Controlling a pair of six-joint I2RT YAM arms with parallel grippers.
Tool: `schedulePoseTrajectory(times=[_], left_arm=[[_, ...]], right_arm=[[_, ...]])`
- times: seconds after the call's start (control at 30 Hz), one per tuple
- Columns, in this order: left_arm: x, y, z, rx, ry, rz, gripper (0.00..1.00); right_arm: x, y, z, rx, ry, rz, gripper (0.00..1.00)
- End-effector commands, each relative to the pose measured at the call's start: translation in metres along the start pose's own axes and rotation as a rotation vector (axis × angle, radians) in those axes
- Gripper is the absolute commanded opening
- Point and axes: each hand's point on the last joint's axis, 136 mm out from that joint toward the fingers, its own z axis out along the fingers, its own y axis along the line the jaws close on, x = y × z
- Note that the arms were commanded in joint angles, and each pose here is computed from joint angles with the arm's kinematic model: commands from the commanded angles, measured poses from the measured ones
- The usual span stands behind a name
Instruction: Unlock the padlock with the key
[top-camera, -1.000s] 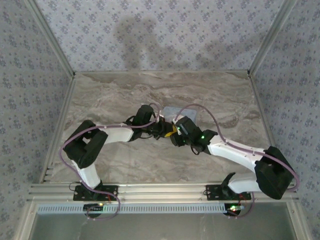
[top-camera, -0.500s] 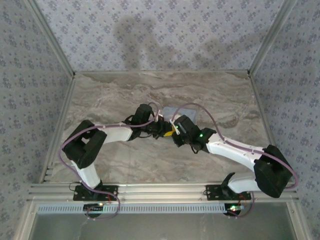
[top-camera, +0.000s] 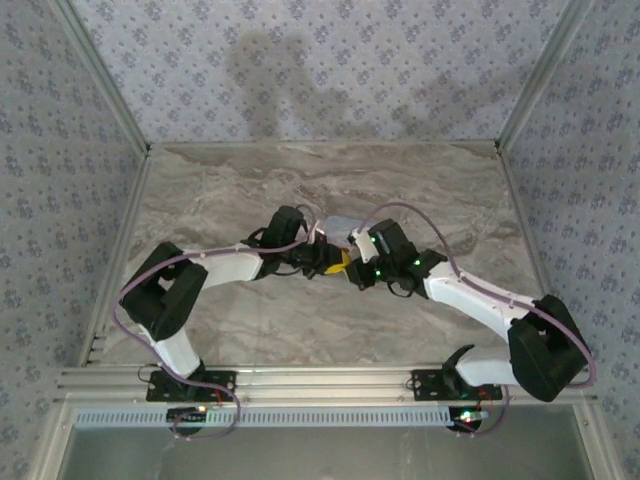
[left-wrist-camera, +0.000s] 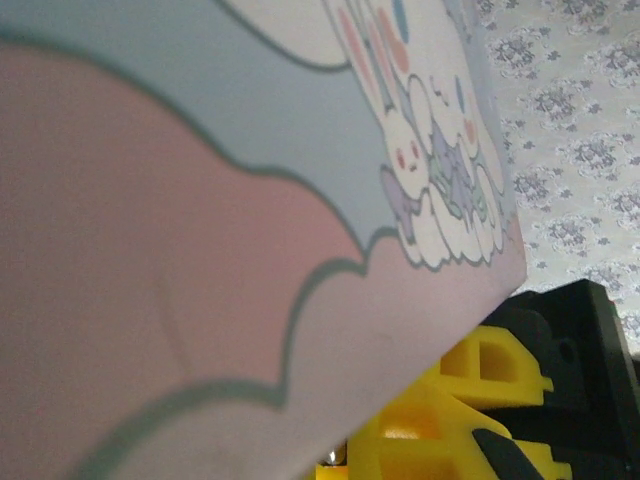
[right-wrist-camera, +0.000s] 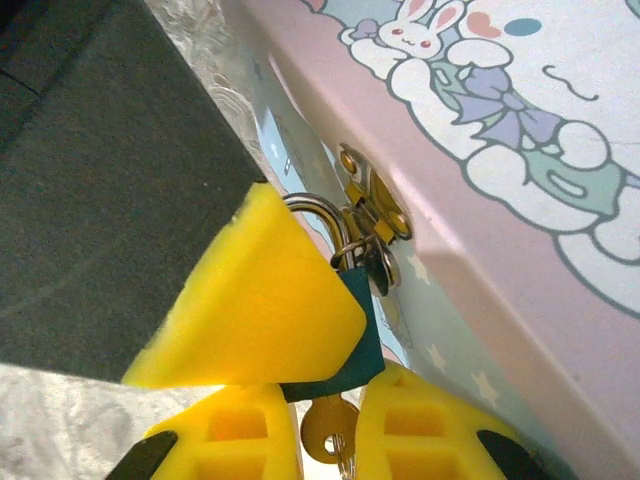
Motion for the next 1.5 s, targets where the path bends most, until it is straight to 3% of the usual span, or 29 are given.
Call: schedulePoseTrajectory(times=[0.0,0.2,0.53,0.97,1.13,1.27,1.33,1.47], left_arm=[[0.000,-0.036,-0.010,0.089,0.011,0.119,0.00],[-0.001,-0.037,-0.009,0.095,0.018,0.114,0.00],[-0.003,-0.038,-0.011,0.103,0.019,0.105,0.00],[-0.002,-0.036,-0.011,0.102,0.025,0.101,0.00],[-0.002,-0.036,-0.010,0.102,0.029,0.098,0.00],[-0.003,-0.037,-0.010,0.109,0.028,0.101,0.00],[-0.003,-0.039,-0.010,0.112,0.028,0.105,0.00],[-0.003,-0.038,-0.011,0.112,0.032,0.106,0.00]], right_arm=[[-0.011,0.018,-0.013,-0.092,-0.038,0.043,0.32],[-0.007,0.006,-0.018,0.028,-0.043,-0.006,0.41],[-0.001,0.002,-0.012,0.181,-0.011,-0.126,0.41],[-0.014,-0.003,-0.026,0.351,-0.062,-0.215,0.37],[-0.014,0.003,-0.023,0.330,-0.052,-0.242,0.21],[-0.007,0.008,-0.012,0.294,-0.003,-0.252,0.20],[0.000,0.013,-0.006,0.246,0.020,-0.236,0.02],[0.000,0.022,-0.006,0.119,0.012,-0.179,0.00]])
